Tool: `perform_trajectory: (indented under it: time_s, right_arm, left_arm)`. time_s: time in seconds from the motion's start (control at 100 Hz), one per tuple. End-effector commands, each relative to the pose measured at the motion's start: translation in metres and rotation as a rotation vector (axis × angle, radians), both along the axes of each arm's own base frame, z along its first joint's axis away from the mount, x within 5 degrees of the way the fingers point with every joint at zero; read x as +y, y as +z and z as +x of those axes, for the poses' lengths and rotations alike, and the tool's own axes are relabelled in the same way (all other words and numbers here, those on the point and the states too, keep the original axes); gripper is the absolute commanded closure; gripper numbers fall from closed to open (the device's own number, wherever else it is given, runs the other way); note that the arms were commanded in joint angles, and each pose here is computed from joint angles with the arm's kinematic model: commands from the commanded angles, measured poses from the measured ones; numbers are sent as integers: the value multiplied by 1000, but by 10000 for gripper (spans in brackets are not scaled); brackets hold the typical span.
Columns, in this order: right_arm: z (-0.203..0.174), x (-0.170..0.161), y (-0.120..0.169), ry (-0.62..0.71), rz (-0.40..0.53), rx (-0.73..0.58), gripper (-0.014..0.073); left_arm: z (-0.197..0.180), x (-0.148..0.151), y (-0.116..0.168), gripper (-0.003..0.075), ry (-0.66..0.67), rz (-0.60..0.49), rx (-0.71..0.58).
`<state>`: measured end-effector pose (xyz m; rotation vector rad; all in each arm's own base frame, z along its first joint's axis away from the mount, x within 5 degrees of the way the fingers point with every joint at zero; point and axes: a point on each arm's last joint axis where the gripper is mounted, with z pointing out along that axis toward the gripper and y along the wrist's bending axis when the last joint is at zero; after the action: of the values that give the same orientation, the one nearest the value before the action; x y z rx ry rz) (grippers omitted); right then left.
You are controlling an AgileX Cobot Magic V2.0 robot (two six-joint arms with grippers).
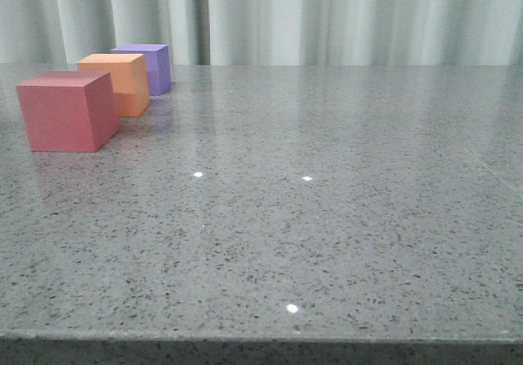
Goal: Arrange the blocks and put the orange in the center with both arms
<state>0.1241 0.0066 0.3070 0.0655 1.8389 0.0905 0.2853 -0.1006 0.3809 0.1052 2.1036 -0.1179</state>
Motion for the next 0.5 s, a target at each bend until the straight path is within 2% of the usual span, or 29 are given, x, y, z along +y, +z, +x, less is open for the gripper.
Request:
perform_trajectory:
  time_s: [0.0,0.14,0.49]
  right_arm:
    - [1,1,16,21,-23,-100,664]
    - [1,1,16,21,-23,-100,664]
    - [1,1,16,21,-23,-100,664]
  left_arm:
    - [-34,14,28,63,-29,-46,-155]
    - [-77,31,18,63,-39,-58,-189]
    - [-162,67,-34,77,-39,-75,-218]
